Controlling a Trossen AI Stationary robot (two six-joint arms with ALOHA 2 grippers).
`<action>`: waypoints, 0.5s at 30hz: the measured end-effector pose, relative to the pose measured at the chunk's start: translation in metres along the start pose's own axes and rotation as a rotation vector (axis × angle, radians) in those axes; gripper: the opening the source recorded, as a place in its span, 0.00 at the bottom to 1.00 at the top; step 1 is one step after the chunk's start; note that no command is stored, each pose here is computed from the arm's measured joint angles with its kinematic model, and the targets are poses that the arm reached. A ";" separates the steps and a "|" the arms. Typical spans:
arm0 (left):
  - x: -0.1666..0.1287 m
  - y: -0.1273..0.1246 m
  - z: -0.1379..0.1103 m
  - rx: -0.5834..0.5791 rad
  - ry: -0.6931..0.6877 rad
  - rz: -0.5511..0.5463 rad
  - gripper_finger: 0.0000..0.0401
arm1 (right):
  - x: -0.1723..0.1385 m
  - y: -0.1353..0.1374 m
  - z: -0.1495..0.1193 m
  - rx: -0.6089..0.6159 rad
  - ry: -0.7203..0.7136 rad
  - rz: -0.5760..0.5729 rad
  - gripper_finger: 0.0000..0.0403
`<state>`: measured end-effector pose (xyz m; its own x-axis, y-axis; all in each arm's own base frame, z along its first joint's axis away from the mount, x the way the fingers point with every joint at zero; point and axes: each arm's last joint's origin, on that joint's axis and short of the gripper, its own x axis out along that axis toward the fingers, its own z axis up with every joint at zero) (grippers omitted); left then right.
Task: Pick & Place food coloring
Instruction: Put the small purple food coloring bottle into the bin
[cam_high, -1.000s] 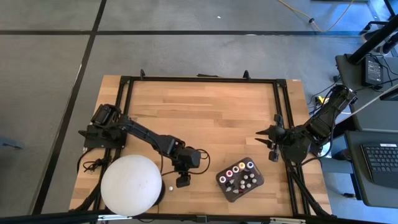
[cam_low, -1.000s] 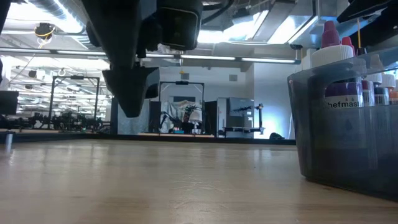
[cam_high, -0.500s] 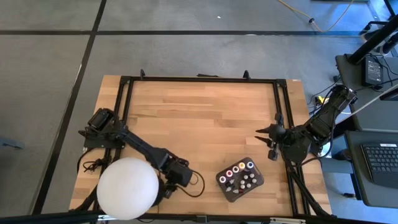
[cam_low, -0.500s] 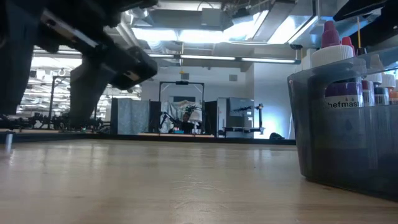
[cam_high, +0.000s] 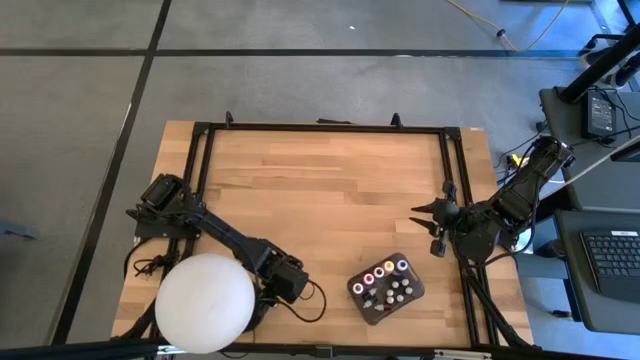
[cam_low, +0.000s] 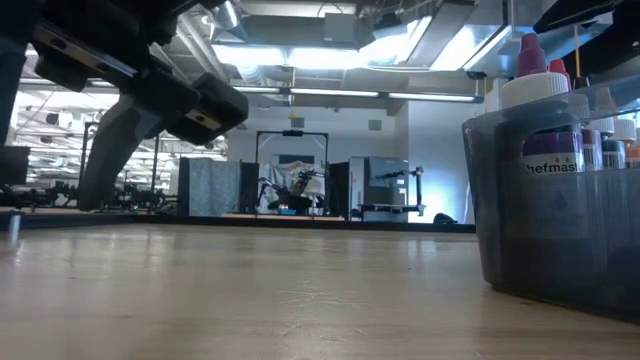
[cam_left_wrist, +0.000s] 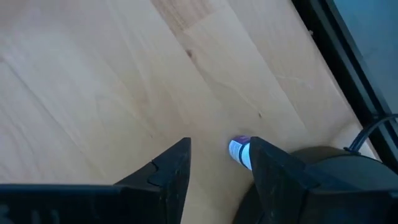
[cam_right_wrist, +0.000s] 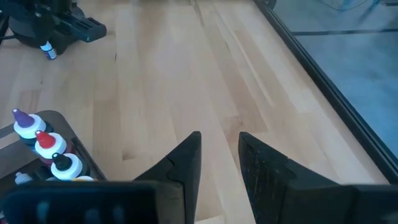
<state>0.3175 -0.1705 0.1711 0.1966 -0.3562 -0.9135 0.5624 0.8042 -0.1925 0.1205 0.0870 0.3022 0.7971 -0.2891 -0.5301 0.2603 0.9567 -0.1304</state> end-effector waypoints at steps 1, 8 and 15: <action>0.000 0.001 0.000 -0.007 -0.001 -0.005 0.40 | 0.000 0.000 0.000 0.000 -0.001 -0.002 0.27; 0.000 -0.002 0.005 0.015 -0.056 -0.051 0.36 | 0.000 0.000 0.000 0.000 -0.002 -0.002 0.27; 0.001 -0.009 0.001 0.050 -0.006 -0.044 0.35 | 0.000 0.000 0.000 0.000 -0.003 -0.004 0.27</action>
<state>0.3133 -0.1790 0.1721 0.1755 -0.3934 -0.9025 0.6102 0.7628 -0.2139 0.1205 0.0869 0.3024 0.7978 -0.2928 -0.5271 0.2635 0.9556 -0.1320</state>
